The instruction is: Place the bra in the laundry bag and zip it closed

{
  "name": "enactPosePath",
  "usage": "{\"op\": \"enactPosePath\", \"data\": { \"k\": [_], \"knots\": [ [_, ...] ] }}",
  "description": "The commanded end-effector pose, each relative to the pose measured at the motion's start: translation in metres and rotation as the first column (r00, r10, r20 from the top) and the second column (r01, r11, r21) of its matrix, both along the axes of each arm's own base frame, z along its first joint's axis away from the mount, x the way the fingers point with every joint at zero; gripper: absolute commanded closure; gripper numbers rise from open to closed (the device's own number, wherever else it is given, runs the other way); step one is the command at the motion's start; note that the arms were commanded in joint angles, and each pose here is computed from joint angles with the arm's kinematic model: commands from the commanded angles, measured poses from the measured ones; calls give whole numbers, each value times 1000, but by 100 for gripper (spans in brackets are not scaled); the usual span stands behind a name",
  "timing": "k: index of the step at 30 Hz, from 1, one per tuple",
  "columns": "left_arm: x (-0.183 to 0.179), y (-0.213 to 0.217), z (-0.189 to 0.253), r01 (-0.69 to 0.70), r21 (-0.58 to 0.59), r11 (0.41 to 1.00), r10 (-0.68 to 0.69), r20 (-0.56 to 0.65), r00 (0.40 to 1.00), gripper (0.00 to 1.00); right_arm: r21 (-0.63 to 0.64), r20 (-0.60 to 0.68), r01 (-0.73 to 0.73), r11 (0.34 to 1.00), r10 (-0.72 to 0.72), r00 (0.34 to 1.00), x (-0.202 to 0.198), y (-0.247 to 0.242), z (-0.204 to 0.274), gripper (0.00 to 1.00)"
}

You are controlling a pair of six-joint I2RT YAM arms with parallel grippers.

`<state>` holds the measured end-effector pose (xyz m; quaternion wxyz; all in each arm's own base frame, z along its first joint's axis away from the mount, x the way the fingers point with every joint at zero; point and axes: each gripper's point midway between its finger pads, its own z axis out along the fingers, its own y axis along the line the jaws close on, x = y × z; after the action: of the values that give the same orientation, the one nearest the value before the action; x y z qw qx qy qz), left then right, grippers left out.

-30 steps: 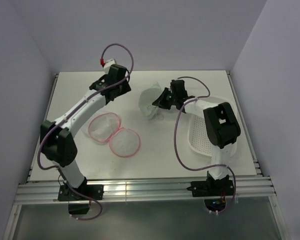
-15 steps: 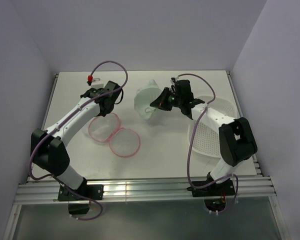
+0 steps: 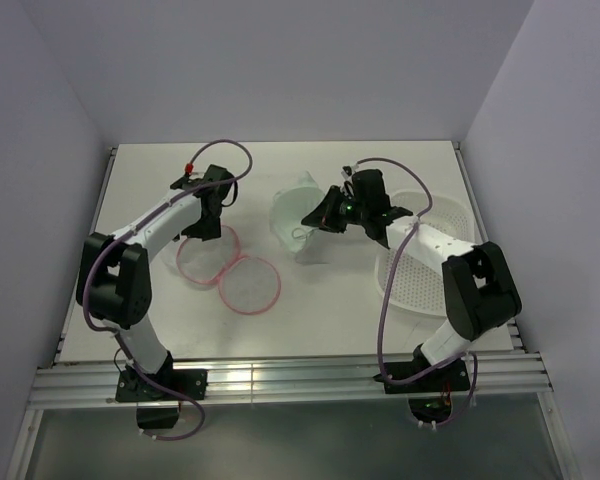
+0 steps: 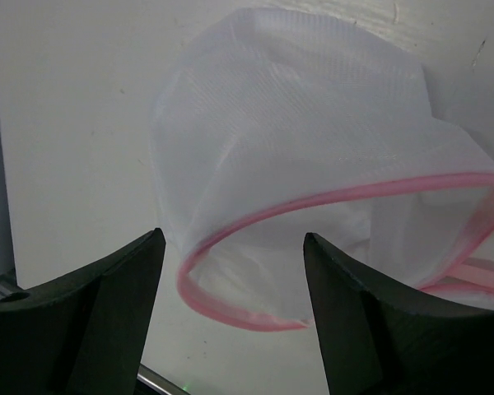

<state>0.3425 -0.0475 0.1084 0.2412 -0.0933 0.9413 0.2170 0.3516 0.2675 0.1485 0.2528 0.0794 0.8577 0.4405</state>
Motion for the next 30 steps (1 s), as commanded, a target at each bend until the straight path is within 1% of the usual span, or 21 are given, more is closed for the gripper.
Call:
{"op": "enactPosePath", "data": {
  "k": [1,2,8,11,12,14,15,17,18,20,21,27,30],
  "knots": [
    [11,-9,-11,52,-62,997,-53,-29,998,25,45,77,-23,999,20,997,-4,4,27,100],
    [11,-7,-17,51,-54,997,-54,-51,997,25,43,78,-22,999,19,997,-5,3,27,100],
    [14,3,-28,28,-71,997,-34,-80,996,30,45,78,-28,999,24,997,-9,4,29,100],
    [16,-5,-29,43,-116,992,-52,-80,995,41,44,74,-30,999,27,997,-10,5,28,100],
    [16,-7,-29,46,-131,990,-57,-78,995,48,44,74,-30,999,27,997,-10,5,28,100],
    [16,-13,-26,54,-164,985,-65,-64,996,59,43,78,-36,998,33,996,-12,6,29,100],
    [17,-15,-24,57,-175,983,-69,-59,996,68,40,76,-43,998,40,996,-14,8,29,100],
    [16,-20,-19,69,-210,975,-81,-46,996,78,36,82,-57,998,54,995,-18,12,33,100],
    [16,-23,-18,73,-220,973,-84,-40,996,87,30,82,-78,997,75,994,-25,18,33,100],
    [15,-29,-13,87,-247,965,-96,-23,995,97,28,91,-100,995,97,991,-32,26,38,100],
    [15,-31,-12,91,-256,962,-99,-19,995,100,28,88,-130,991,127,988,-40,36,38,100],
    [11,-50,9,131,-341,931,-121,51,991,100,66,57,-240,968,237,970,-69,76,34,100],
    [10,-55,19,143,-373,917,-120,83,989,100,100,32,-315,944,314,949,-88,102,30,100]
  ]
}}
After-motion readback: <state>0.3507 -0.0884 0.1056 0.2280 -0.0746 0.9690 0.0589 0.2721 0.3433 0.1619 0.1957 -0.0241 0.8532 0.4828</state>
